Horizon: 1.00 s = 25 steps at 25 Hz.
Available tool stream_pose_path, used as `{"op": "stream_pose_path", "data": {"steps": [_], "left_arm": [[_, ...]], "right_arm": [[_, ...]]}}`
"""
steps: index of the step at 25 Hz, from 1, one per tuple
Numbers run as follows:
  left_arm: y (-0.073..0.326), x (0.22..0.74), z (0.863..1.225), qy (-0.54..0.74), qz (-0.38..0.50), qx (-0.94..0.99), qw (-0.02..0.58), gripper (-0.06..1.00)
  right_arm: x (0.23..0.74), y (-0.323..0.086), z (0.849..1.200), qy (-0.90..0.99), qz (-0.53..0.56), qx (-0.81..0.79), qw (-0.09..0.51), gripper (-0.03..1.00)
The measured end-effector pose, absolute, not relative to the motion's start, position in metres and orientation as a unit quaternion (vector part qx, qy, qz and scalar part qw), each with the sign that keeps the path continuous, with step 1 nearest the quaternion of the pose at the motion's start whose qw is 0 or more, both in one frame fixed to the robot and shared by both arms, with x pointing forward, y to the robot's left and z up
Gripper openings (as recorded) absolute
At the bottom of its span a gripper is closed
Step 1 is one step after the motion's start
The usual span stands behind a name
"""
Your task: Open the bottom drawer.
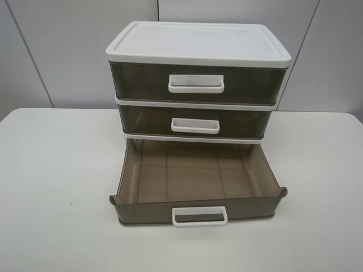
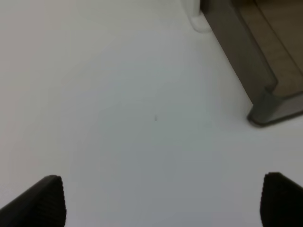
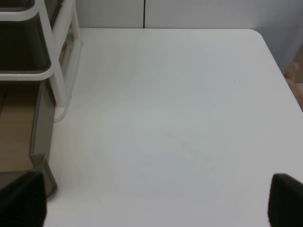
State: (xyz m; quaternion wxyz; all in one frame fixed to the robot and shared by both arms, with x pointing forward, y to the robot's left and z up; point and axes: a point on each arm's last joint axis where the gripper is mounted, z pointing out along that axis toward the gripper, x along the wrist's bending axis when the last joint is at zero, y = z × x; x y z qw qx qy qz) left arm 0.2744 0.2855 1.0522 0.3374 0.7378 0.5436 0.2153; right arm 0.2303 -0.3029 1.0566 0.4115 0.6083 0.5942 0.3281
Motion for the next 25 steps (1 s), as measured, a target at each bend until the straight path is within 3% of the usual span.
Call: {"op": "stream_pose_path", "data": {"steps": [12, 25], "left_arm": [[0.295, 0.233, 1.054, 0.580, 0.335, 0.625, 0.402, 0.78], [0.295, 0.232, 1.054, 0.586, 0.343, 0.617, 0.398, 0.78]], "right_arm": [[0.230, -0.303, 1.057, 0.594, 0.328, 0.608, 0.411, 0.83], [0.230, -0.303, 1.057, 0.594, 0.328, 0.608, 0.411, 0.83]]}}
